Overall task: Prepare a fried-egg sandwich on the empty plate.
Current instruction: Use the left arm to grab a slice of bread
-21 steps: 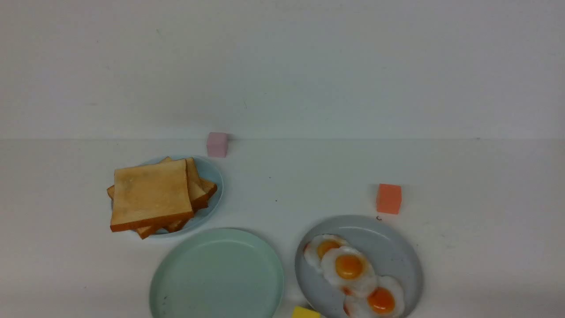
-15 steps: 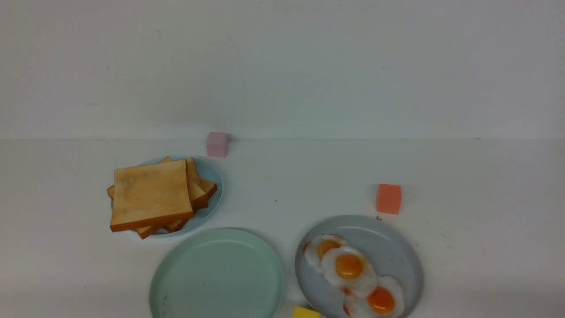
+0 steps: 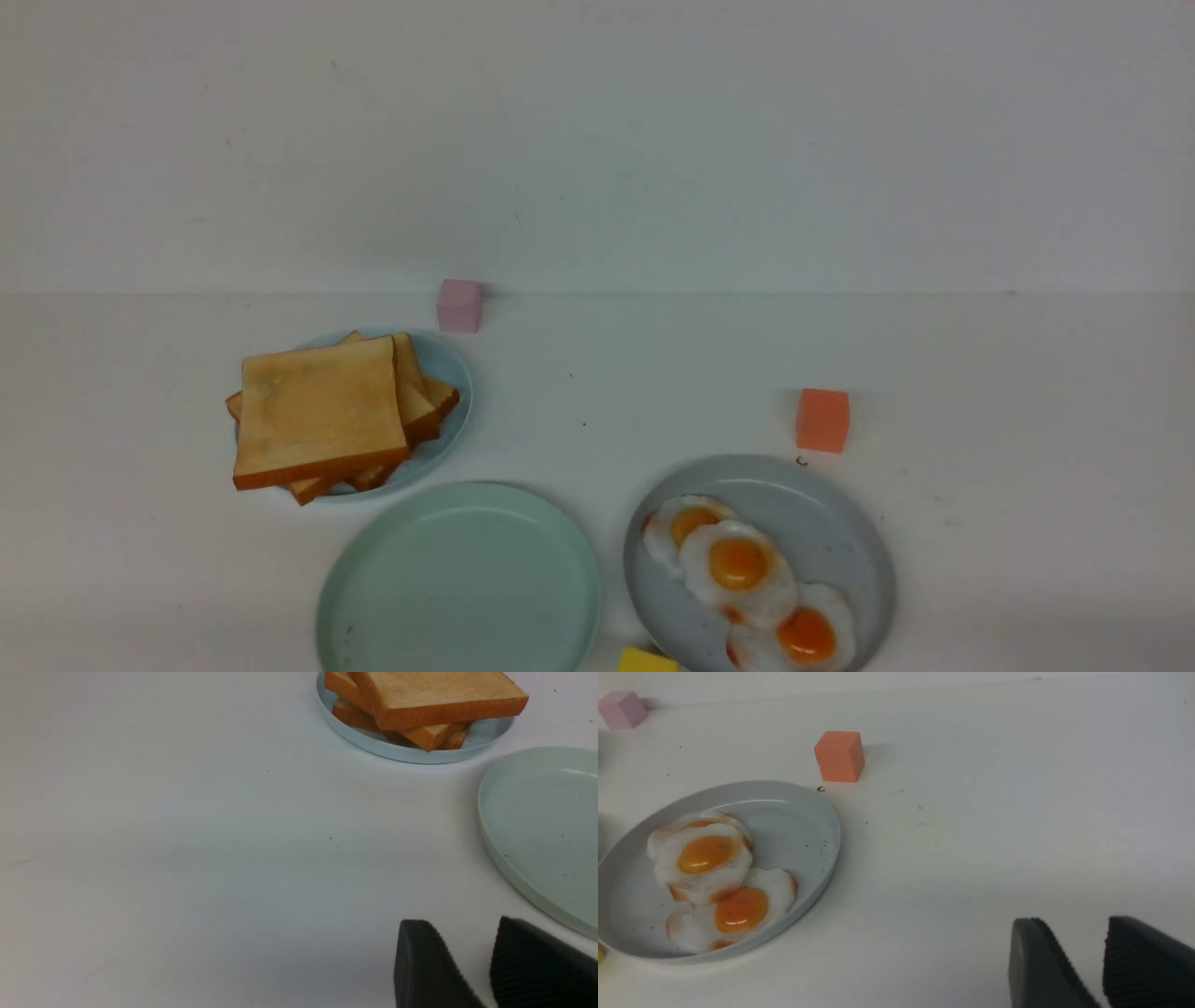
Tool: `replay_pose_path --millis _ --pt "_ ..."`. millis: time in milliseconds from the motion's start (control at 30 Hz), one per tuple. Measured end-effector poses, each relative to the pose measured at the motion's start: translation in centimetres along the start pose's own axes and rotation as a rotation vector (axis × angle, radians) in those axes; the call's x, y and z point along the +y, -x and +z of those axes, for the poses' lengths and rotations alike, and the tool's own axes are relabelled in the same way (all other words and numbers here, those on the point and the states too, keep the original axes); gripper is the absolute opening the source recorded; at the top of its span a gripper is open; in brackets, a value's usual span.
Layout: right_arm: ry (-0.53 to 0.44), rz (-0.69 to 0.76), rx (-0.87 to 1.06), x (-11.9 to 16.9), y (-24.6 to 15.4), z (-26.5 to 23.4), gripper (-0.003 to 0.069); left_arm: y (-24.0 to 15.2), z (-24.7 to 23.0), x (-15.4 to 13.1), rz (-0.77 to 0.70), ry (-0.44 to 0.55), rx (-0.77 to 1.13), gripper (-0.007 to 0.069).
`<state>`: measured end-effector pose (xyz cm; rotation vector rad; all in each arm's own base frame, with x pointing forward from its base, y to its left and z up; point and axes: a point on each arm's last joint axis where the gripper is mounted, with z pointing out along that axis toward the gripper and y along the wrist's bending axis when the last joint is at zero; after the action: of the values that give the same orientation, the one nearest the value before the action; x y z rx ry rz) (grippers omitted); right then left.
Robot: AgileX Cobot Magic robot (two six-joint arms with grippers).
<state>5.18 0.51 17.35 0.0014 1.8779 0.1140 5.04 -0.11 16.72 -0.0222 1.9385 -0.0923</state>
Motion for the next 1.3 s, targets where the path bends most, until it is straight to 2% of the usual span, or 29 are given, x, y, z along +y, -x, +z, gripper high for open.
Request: replay_pose_path --millis 633,800,933,1200,1267,1300 --pt "0.003 0.0 -0.026 0.0 0.2 0.1 0.0241 0.1 0.0 0.0 0.001 -0.001 -0.006 0.0238" --pt "0.019 0.0 -0.132 0.0 1.0 0.0 0.0241 0.6 0.1 -0.1 0.001 -0.017 -0.082 0.0238" --pt "0.006 0.002 -0.288 0.0 2.4 -0.3 0.0241 2.0 -0.1 -0.4 0.001 -0.05 -0.241 0.0238" --pt "0.008 0.004 -0.367 0.0 3.0 -0.5 0.0241 2.7 -0.4 -0.6 0.001 -0.068 -0.329 0.0238" --pt "0.012 0.021 -0.4 0.0 3.3 -0.6 0.0241 2.9 -0.4 -0.6 -0.013 -0.076 -0.352 0.0238" --pt "0.021 0.055 -0.47 0.0 3.9 -0.9 0.0241 3.4 -0.6 -0.7 -0.089 -0.103 -0.403 0.0238"
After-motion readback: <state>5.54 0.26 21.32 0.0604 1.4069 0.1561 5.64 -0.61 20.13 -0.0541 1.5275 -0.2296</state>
